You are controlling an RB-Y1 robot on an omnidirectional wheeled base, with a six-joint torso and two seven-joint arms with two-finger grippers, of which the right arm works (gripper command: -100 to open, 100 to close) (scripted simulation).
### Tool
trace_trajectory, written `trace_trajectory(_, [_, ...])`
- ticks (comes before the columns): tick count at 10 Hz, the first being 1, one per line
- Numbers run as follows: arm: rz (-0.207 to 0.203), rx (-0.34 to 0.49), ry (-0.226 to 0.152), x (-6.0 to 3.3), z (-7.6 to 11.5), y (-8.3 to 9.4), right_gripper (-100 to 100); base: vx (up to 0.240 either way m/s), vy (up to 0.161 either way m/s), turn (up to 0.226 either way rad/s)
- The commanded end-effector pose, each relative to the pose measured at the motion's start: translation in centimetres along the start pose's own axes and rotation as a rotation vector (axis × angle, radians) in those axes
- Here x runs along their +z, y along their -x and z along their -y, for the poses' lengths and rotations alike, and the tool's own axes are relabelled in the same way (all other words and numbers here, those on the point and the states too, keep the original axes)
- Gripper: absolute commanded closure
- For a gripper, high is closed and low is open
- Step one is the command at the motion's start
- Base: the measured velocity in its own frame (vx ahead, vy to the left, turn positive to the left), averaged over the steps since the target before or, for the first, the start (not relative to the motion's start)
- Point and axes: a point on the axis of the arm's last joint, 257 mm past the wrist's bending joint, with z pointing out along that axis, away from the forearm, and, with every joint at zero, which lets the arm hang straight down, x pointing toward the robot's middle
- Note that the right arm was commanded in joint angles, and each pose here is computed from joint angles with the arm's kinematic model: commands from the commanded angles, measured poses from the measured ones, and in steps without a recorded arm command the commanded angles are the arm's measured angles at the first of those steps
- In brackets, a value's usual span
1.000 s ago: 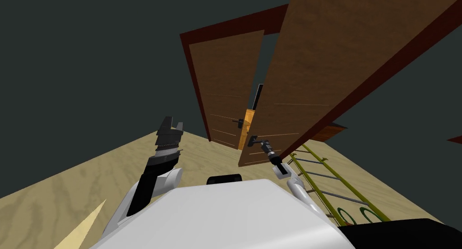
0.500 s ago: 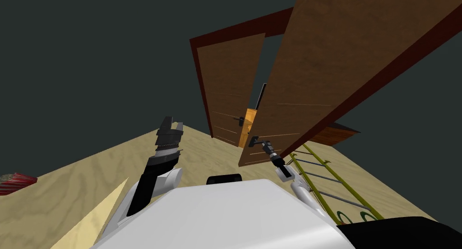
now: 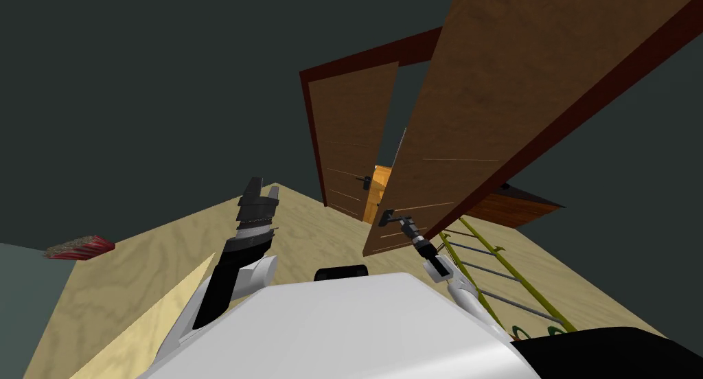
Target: Pull the door open
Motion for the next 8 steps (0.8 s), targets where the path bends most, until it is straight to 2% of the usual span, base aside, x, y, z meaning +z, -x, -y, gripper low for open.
trace_trajectory(1, [-0.027, 0.007, 0.002, -0.37, 0.2, -0.8, 100, -0.155, -0.082, 0.109])
trace_trajectory(2, [-0.01, 0.001, 0.001, -0.18, 0.0, -0.1, 100, -0.063, -0.039, 0.02])
trace_trajectory(3, [-0.026, 0.002, 0.0, -0.81, 0.1, -0.1, 100, -0.147, -0.048, 0.192])
trace_trajectory(8, [-0.07, 0.005, 0.002, -2.43, 0.1, -0.2, 100, -0.219, -0.1, 0.158])
